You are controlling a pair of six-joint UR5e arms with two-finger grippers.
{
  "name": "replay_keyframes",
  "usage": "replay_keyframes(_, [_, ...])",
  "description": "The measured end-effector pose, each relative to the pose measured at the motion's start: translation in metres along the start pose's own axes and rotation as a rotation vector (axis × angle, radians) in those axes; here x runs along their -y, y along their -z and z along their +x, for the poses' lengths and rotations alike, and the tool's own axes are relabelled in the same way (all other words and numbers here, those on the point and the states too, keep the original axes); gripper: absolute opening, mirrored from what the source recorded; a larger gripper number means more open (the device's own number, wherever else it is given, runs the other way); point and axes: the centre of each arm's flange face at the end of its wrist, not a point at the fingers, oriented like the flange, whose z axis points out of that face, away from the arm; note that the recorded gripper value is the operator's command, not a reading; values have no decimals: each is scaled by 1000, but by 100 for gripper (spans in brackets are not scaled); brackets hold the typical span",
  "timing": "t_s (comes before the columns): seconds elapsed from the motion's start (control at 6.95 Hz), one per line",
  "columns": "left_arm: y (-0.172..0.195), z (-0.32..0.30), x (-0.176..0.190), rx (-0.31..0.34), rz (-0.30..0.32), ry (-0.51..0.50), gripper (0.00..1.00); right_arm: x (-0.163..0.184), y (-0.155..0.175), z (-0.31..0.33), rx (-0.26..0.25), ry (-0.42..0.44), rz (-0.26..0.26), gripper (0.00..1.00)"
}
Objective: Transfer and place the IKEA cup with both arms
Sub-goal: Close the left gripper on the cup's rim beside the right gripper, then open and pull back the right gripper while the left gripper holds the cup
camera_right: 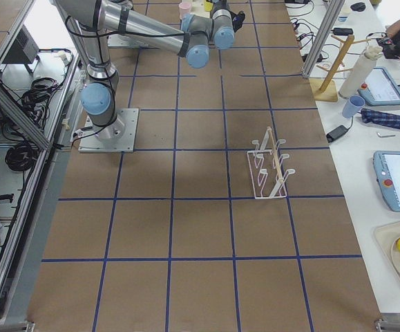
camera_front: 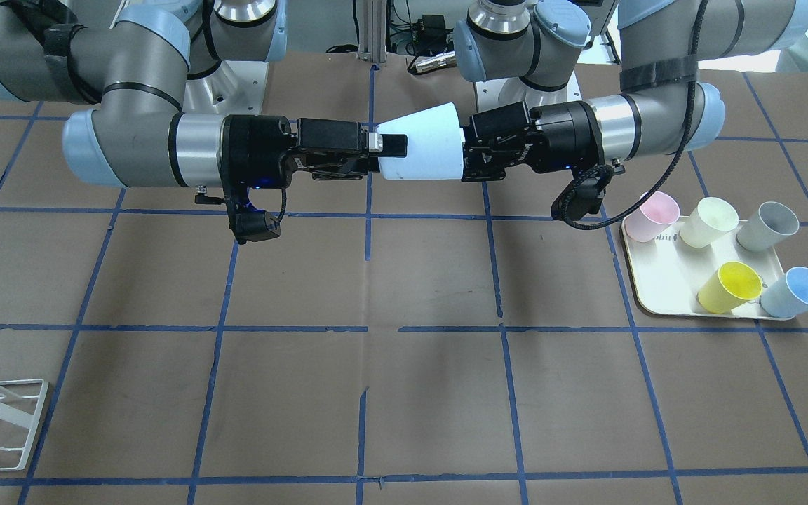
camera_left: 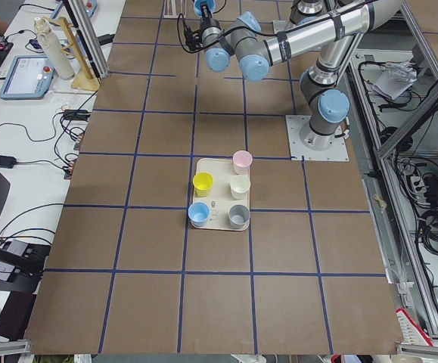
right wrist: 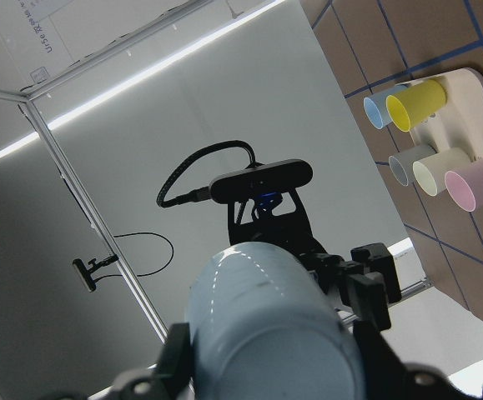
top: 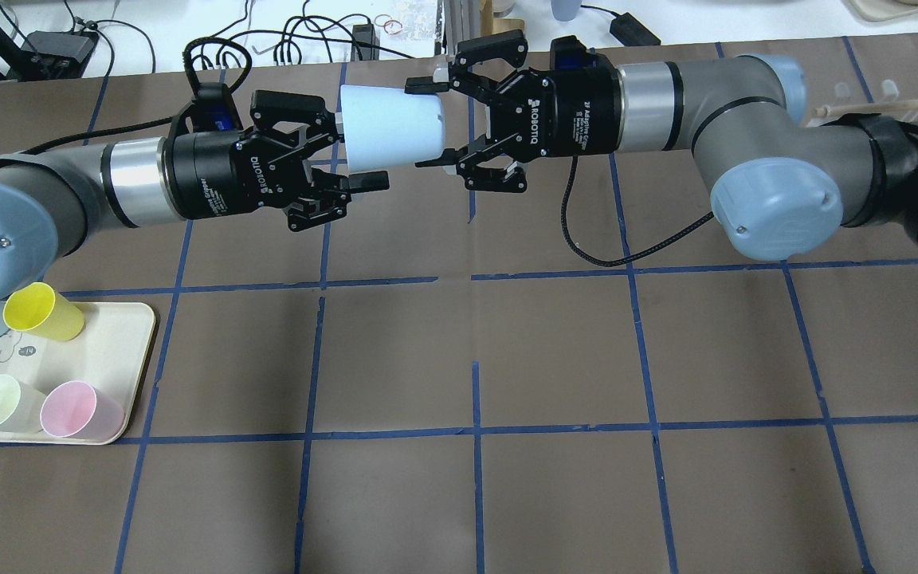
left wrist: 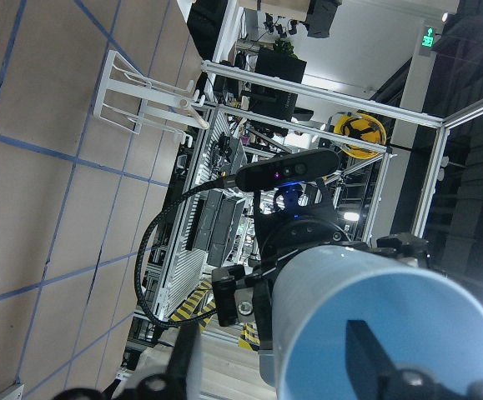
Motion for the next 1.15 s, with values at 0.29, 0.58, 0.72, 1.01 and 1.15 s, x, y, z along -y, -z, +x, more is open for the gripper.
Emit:
replay_keyframes(0.29, [2,1,0,4,2,-6,3,0,0,1,-1,-6,1,0])
replay_keyframes(0.58, [3,3,-1,9,2,-26,0,0,1,0,-1,-8,1,78])
replay_keyframes(0.72, [3,5,-2,10,3,-35,0,0,1,0,-1,-18,1,78])
replay_keyframes(1.01, [3,6,-2,12,3,-39,0,1,1,0,-6,-38,4,90])
replay_keyframes(1.15, [3,6,-2,13,4,-40,0,1,2,0,-6,-42,6,96])
